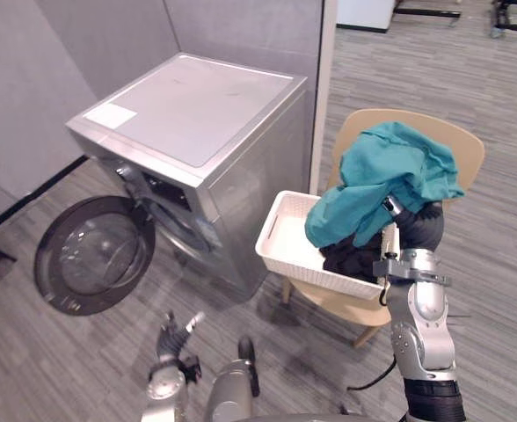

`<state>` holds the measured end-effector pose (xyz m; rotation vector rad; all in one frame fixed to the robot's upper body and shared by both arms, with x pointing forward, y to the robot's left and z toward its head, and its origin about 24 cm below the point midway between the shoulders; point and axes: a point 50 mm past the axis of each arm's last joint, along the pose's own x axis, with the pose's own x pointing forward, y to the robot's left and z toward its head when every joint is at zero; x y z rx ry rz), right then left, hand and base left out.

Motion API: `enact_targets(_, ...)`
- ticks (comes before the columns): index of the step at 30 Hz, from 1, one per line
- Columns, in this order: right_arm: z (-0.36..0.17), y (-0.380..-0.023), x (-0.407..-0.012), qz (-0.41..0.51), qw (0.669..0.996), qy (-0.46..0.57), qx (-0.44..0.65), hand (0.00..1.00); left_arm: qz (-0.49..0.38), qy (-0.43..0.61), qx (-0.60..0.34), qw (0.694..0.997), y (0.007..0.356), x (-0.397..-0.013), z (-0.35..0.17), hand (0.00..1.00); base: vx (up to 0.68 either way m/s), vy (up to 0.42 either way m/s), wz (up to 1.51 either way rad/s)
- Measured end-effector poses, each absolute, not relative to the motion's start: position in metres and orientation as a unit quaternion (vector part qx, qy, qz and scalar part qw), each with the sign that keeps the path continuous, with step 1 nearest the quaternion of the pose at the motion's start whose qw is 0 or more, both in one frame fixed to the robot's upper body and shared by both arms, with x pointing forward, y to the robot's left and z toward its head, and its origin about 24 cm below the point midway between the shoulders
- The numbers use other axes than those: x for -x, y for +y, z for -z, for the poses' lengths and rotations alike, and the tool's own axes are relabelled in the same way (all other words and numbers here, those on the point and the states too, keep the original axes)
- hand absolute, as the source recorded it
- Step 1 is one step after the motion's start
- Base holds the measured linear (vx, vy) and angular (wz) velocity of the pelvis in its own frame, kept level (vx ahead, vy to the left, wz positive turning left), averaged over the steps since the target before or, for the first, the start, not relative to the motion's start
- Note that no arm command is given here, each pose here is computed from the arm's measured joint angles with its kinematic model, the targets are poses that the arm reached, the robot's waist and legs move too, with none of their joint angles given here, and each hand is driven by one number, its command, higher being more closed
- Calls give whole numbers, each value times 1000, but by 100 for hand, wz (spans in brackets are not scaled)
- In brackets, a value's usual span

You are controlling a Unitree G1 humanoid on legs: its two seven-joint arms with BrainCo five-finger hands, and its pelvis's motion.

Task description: Pick up the laundry basket with both hands and put the clothes into the washing machine.

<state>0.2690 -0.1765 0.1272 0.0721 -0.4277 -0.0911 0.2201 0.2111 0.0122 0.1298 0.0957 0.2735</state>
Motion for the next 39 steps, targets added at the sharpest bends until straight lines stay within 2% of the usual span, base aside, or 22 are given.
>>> enact_targets(1, -124, -178, -272, 42, 978, -204, -29, 100, -116, 32, -70, 990, 205, -226, -18, 0, -134, 116, 97)
enact_targets(3, -118, -179, -284, 19, 983, -182, 8, 100, -11, -31, -106, 994, 174, -248, -42, 0, -121, 204, 86)
enact_targets(5, -106, -164, -295, -20, 989, -147, 24, 100, 61, -59, -150, 985, 157, -255, -52, 0, -74, 189, 31)
enact_targets(7, -98, -132, -303, -97, 987, -120, 38, 100, 124, -66, -193, 971, 144, -253, -51, 0, -49, 167, 7)
enact_targets(10, -99, -90, -308, -179, 975, -119, 51, 100, 172, -92, -235, 952, 128, -254, -56, 0, -38, 122, 11)
enact_targets(12, -101, -76, -308, -203, 970, -122, 49, 100, 181, -101, -245, 947, 123, -256, -58, 0, -47, 69, 7)
enact_targets(16, -99, -76, -310, -211, 968, -116, 65, 100, 199, -103, -289, 930, 124, -262, -58, 0, -59, 11, 5)
enact_targets(17, -98, -76, -310, -212, 968, -114, 68, 100, 201, -104, -302, 926, 124, -262, -57, 100, -89, 3, 1)
enact_targets(19, -96, -75, -309, -220, 966, -111, 77, 100, 198, -106, -331, 916, 126, -263, -55, 100, -64, -14, -3)
enact_targets(20, -95, -74, -309, -225, 965, -108, 81, 0, 198, -107, -344, 911, 125, -262, -53, 100, -63, -31, 0)
enact_targets(26, -85, -67, -303, -263, 957, -88, 89, 0, 178, -108, -372, 905, 128, -264, -50, 100, -31, -34, 4)
enact_targets(32, -71, -68, -296, -270, 959, -56, 64, 0, 161, -83, -360, 915, 127, -265, -39, 100, 22, -20, 4)
enact_targets(39, -57, -89, -278, -200, 979, -40, -21, 0, 51, -41, -247, 967, 140, -253, -30, 100, 47, -14, 6)
